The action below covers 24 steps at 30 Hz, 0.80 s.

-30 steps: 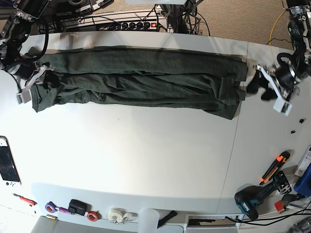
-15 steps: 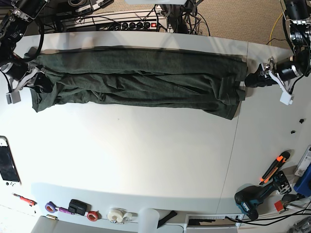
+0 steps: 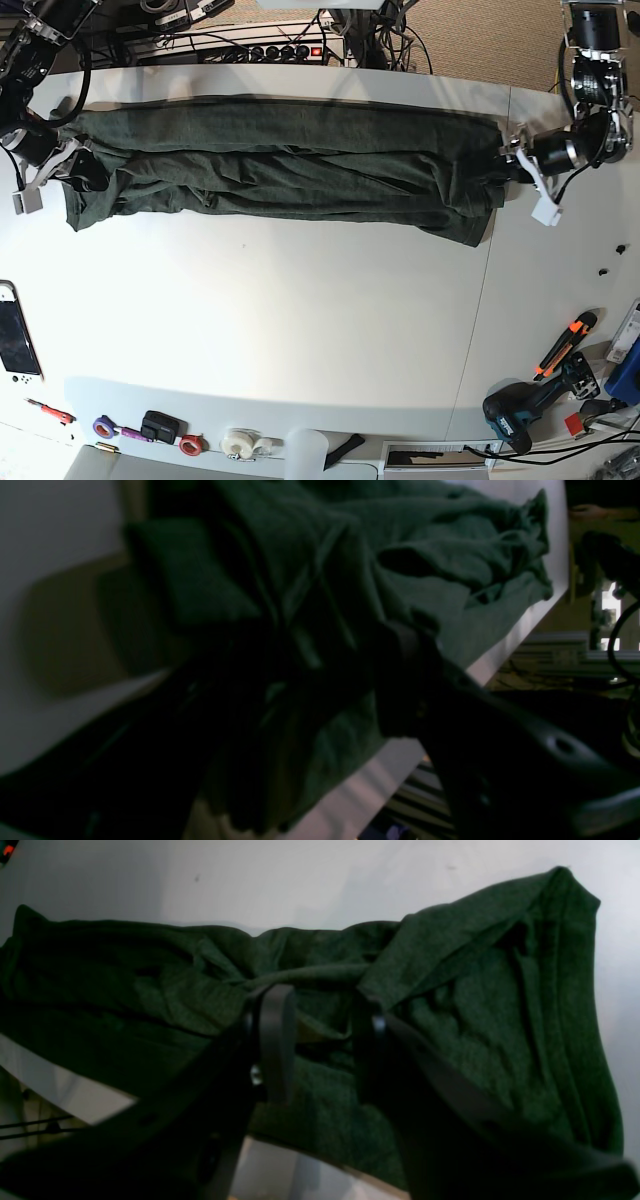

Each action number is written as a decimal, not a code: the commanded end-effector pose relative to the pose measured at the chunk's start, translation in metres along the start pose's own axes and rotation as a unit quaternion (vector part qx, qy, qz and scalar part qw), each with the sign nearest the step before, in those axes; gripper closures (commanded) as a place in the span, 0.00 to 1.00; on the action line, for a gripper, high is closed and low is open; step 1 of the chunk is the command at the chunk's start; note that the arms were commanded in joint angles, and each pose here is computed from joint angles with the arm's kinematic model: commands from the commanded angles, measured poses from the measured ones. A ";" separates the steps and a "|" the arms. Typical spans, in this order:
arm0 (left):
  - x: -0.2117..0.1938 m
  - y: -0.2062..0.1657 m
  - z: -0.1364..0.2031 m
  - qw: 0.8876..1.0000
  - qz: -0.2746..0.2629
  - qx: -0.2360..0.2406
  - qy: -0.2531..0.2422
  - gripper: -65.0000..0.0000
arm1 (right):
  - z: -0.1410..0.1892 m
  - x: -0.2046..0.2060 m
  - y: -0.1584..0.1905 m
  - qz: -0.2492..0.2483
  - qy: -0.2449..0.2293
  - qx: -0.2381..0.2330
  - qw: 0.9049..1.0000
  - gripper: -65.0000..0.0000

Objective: Layout the t-shirt on the table in an organized manner, then fold the t-shirt properly
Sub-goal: 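Release the strip end with the left gripper and regrasp it, then fold the strip end with the left gripper toward the right gripper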

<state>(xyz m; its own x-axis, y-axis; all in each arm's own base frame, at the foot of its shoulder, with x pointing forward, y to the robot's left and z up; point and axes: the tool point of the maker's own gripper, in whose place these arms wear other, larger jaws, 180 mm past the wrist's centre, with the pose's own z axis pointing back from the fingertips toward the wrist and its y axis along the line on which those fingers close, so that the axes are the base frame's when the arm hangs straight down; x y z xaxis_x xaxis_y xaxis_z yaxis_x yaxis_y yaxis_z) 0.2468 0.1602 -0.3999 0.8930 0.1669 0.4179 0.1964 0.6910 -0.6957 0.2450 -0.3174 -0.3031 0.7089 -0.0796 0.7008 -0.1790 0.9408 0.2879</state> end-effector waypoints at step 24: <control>-0.020 0.013 -0.025 0.997 0.023 0.065 0.033 0.64 | 0.007 0.017 0.000 0.015 -0.024 -0.001 1.000 0.70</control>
<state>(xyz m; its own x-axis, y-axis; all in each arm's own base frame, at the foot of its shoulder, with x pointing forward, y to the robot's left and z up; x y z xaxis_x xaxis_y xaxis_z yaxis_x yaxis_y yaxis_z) 0.2576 0.1347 -0.4106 0.8860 0.2245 0.4057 0.1444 0.6979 -0.7015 0.2450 -0.3174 -0.3031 0.7089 -0.0796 0.7008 -0.1790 0.9408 0.2879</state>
